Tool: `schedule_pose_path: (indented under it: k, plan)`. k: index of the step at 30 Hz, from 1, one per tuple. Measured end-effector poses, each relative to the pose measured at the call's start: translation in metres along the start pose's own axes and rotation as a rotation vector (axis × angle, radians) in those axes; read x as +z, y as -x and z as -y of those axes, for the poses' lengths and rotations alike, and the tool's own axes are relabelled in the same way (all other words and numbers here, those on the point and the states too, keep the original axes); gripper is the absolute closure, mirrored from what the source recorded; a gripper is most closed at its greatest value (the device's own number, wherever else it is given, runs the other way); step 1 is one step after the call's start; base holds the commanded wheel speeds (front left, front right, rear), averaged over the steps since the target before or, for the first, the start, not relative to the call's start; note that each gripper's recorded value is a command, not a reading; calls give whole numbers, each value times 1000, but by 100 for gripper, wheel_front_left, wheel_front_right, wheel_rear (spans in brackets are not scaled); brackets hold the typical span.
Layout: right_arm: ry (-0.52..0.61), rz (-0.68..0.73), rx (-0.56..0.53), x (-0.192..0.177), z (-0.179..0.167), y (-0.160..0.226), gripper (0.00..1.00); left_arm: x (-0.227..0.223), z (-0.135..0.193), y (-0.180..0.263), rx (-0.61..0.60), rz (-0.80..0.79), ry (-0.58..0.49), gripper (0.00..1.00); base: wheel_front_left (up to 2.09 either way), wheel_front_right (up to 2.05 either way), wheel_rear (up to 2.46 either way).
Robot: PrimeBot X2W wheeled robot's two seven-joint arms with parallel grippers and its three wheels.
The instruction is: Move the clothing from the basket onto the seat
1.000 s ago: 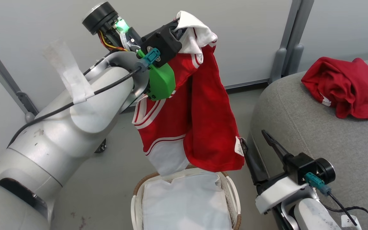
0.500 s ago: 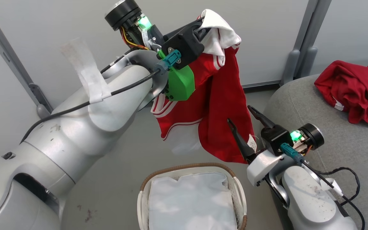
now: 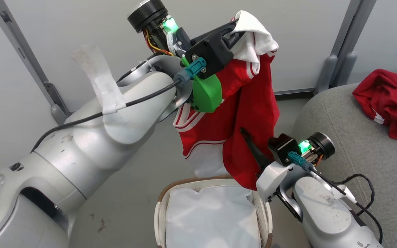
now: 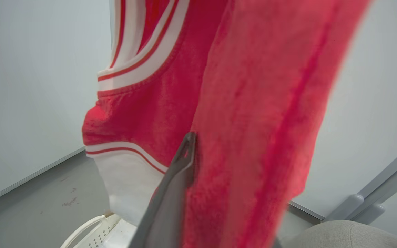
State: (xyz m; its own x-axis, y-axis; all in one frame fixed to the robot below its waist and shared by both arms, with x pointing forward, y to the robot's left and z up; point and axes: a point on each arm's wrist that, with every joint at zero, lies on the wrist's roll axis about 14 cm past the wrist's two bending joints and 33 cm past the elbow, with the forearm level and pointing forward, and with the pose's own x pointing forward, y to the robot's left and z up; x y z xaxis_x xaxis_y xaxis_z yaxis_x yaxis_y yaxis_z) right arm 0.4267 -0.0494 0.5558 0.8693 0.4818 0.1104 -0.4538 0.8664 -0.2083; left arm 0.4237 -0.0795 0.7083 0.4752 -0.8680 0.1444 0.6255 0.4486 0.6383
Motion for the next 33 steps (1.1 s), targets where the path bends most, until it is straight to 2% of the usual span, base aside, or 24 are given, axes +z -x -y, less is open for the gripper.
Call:
schedule_pose_path:
  k: [1, 2, 3, 12, 13, 15, 16, 17, 18, 28, 33]
  plan:
    - [-1, 0, 2, 0, -1, -1, 81, -1, -2, 1, 6, -1, 5, 100, 0, 0, 0]
    - [-3, 0, 3, 0, -1, -1, 95, -3, -4, 3, 13, -4, 10, 100, 0, 0, 0]
    - [-8, 2, 2, 0, -1, -2, 100, -5, -7, 4, 25, -7, 22, 100, 0, 0, 0]
    - [-21, 44, -49, 11, 18, -3, 100, -47, 2, 22, 100, -66, 203, 100, 0, 0, 0]
    - [-21, 48, -58, 12, 21, -2, 100, -53, 5, 25, 110, -78, 223, 87, 0, 0, 0]
    - [-24, 57, -81, 14, 30, -2, 100, -67, 12, 32, 129, -101, 264, 67, 0, 0, 0]
    - [-26, 60, -90, 15, 33, -1, 100, -72, 15, 34, 135, -110, 284, 53, 0, 0, 0]
    - [-28, 63, -102, 15, 36, 0, 100, -77, 20, 37, 147, -117, 312, 13, 0, 0, 0]
    - [-29, 68, -113, 16, 40, 0, 100, -82, 25, 41, 157, -125, 339, 0, 0, 0, 0]
    - [-33, 102, -204, 22, 69, 6, 100, -121, 73, 74, 247, -192, 556, 0, 0, 0, 0]
    - [-28, 114, -230, 24, 76, 11, 100, -131, 83, 87, 305, -207, 630, 0, 0, 0, 0]
